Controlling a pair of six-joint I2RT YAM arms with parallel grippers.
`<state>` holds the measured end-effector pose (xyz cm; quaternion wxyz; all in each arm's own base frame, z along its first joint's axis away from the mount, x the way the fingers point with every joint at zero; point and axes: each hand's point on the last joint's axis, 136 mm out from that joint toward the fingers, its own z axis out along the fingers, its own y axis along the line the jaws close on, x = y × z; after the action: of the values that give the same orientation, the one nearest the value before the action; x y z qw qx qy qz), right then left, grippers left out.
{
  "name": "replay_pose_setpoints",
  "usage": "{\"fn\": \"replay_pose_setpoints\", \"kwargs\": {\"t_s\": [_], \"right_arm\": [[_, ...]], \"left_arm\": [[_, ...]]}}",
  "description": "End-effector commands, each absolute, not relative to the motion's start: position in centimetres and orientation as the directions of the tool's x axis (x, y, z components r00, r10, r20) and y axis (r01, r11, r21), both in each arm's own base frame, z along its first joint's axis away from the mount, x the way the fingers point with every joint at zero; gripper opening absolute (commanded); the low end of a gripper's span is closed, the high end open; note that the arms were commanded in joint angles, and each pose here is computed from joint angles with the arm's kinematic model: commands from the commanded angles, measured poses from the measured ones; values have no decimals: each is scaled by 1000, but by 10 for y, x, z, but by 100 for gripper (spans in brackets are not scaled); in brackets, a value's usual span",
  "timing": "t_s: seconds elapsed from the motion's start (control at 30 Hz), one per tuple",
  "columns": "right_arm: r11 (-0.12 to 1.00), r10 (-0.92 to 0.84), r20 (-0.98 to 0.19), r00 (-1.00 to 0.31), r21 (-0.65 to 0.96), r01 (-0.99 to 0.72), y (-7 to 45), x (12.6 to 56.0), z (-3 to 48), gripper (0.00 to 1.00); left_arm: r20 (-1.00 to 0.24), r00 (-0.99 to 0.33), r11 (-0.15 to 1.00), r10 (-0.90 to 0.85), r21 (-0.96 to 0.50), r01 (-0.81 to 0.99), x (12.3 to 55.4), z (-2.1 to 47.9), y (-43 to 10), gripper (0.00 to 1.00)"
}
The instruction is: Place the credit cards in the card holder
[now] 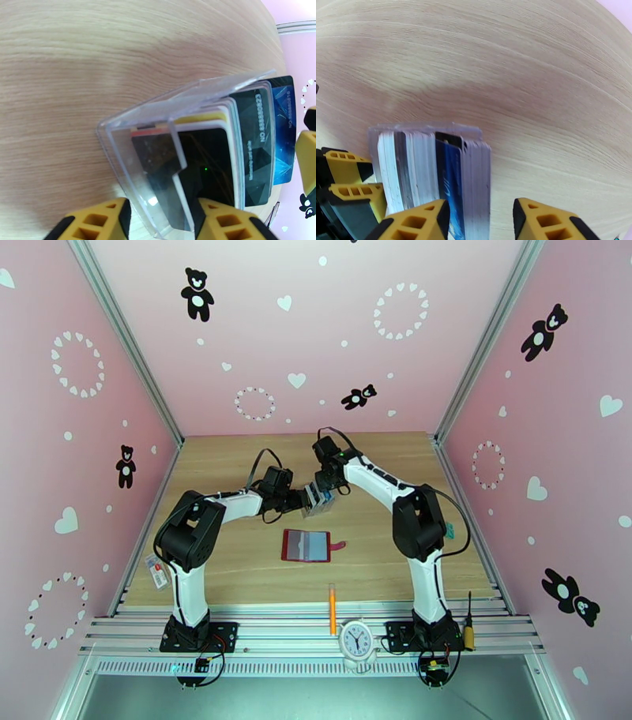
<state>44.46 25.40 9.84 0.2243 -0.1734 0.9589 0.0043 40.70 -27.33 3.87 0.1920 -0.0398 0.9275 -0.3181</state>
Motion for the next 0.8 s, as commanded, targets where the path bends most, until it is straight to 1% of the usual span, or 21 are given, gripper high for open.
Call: {"fn": "replay_pose_setpoints", "kwargs": {"t_s": [0.0, 0.37, 0.53, 0.77], "right_arm": [[939, -335, -405, -851, -64, -339, 258, 447, 90, 49], [941, -337, -377, -863, -95, -326, 250, 456, 78, 48], [940, -342, -388, -856, -132, -316, 243, 457, 87, 47], [939, -343, -402, -849, -134, -316, 241, 456, 98, 46]], "left_arm": [[-297, -937, 809, -183, -587, 28, 404, 24, -270, 48], [-295, -938, 810, -182, -586, 27, 403, 24, -270, 49], [-294, -938, 810, -183, -585, 25, 403, 23, -270, 48], [-293, -938, 810, -184, -586, 24, 404, 22, -270, 48]]}}
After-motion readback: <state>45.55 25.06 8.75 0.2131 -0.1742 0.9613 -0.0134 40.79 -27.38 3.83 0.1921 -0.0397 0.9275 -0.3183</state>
